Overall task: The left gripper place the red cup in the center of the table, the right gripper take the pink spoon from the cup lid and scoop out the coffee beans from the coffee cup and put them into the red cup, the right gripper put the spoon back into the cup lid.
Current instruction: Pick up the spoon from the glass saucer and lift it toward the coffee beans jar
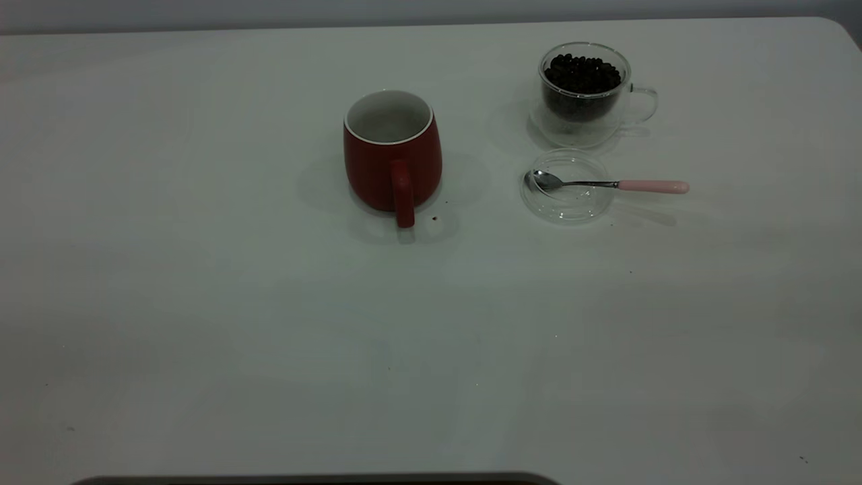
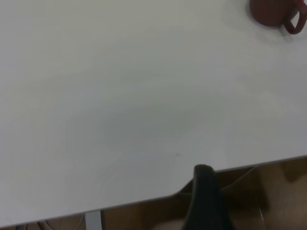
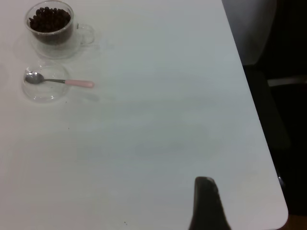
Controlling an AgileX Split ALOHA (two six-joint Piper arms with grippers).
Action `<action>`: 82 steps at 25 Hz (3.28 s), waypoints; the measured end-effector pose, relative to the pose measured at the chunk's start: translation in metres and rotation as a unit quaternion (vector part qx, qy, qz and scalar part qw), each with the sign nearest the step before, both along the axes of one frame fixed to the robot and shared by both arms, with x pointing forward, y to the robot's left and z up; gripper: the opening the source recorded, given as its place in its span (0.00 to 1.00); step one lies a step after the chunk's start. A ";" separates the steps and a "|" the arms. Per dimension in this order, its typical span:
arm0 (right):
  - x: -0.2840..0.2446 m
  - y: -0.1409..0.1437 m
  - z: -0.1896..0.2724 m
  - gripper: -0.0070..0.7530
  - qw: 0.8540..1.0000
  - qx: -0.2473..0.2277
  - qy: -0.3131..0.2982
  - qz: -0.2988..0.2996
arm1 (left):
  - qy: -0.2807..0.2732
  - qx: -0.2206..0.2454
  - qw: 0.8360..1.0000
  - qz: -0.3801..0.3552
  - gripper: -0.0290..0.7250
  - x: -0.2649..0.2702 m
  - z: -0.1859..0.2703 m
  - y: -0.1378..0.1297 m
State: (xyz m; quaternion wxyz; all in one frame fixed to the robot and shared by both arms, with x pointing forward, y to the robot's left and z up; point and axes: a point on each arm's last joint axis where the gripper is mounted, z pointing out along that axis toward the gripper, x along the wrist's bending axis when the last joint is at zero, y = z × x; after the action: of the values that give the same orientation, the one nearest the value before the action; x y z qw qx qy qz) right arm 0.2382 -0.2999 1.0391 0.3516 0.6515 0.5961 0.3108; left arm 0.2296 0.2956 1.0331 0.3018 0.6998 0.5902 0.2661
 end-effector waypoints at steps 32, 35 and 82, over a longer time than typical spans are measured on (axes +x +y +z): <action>0.254 0.013 0.016 0.78 0.949 0.226 0.207 0.072 | 0.000 0.000 1.000 0.000 0.82 0.000 0.000 0.000; 0.285 0.017 -0.023 0.80 0.926 0.275 0.247 0.073 | 0.000 0.000 1.000 0.000 0.82 0.000 0.000 0.000; 0.353 0.008 -0.292 0.79 0.814 0.508 0.280 0.002 | 0.000 0.000 1.000 0.000 0.82 0.000 0.000 0.000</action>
State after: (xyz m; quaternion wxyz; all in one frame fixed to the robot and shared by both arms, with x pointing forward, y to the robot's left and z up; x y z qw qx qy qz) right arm 0.5913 -0.2922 0.7467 -0.2123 0.7950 0.4272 0.3746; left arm 0.2296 0.2956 1.0331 0.3018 0.6998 0.5902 0.2661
